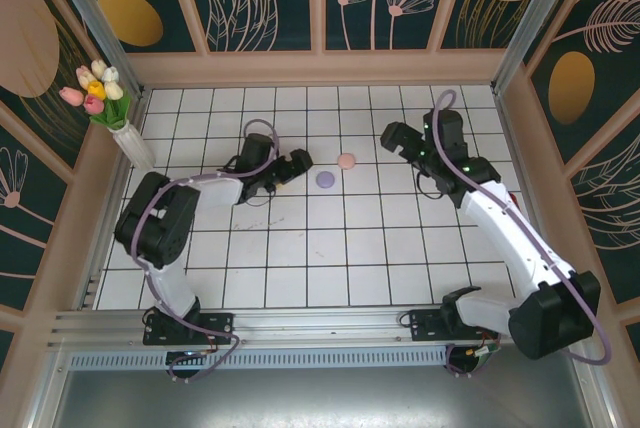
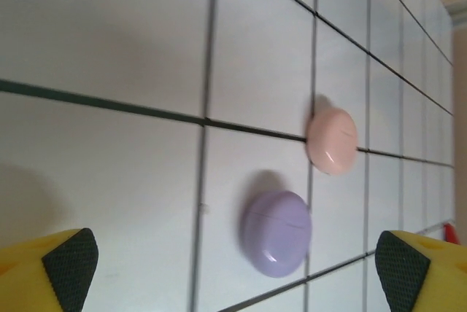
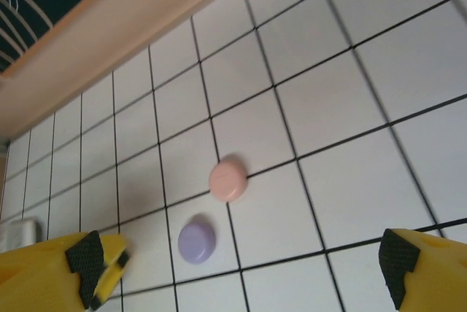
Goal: Insert the wireless bluetooth earbuds into the charging case
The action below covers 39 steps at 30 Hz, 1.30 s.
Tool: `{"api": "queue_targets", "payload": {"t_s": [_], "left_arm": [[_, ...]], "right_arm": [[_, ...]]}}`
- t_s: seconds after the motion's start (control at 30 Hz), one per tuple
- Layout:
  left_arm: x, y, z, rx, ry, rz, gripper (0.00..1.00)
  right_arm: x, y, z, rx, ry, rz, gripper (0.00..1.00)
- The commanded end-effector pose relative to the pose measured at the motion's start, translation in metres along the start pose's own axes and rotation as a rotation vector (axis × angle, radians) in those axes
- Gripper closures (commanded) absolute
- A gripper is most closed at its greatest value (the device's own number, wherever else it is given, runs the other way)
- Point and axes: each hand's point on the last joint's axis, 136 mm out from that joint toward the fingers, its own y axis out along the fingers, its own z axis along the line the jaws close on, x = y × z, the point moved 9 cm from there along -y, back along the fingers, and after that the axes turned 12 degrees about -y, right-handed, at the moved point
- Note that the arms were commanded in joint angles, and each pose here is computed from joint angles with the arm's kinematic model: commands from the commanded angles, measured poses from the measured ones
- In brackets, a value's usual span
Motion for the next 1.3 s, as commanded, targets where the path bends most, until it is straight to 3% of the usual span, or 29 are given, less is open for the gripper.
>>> {"api": "queue_targets", "payload": {"t_s": [0.0, 0.13, 0.23, 0.37, 0.47, 0.6, 0.73, 1.0, 1.1, 1.2, 1.27], "left_arm": [[0.022, -0.043, -0.015, 0.076, 0.109, -0.161, 0.02], [0.042, -0.088, -0.038, 0.121, 0.294, -0.405, 0.02], [0.047, -0.12, -0.043, 0.119, 0.443, -0.606, 0.01], [0.041, -0.162, -0.032, 0.119, 0.639, -0.91, 0.01], [0.038, -0.18, -0.02, 0.179, 0.746, -1.051, 0.01], [0.04, -0.182, 0.003, 0.273, 0.806, -1.084, 0.01], [0.043, -0.177, 0.035, 0.326, 0.769, -1.074, 0.01], [0.038, -0.16, 0.07, 0.296, 0.79, -1.057, 0.01], [0.034, -0.172, 0.07, 0.191, 0.826, -1.103, 0.01], [0.039, -0.174, 0.073, 0.158, 0.821, -1.067, 0.01], [0.034, -0.175, 0.075, 0.126, 0.835, -1.04, 0.01]], "right_arm": [[0.015, -0.016, -0.013, -0.101, -0.029, -0.095, 0.01], [0.017, -0.013, -0.041, -0.33, -0.076, -0.193, 0.01], [0.006, -0.007, -0.072, -0.528, -0.083, -0.337, 0.01], [-0.015, 0.009, -0.108, -0.599, -0.138, -0.444, 0.01], [-0.032, 0.023, -0.131, -0.631, -0.166, -0.475, 0.01], [-0.047, 0.035, -0.146, -0.595, -0.24, -0.529, 0.01], [-0.06, 0.045, -0.155, -0.548, -0.279, -0.544, 0.01], [-0.075, 0.053, -0.15, -0.363, -0.399, -0.583, 0.01], [-0.082, 0.054, -0.149, -0.288, -0.417, -0.614, 0.01], [-0.094, 0.058, -0.15, -0.26, -0.441, -0.644, 0.01], [-0.09, 0.069, -0.15, -0.246, -0.447, -0.582, 0.01]]}}
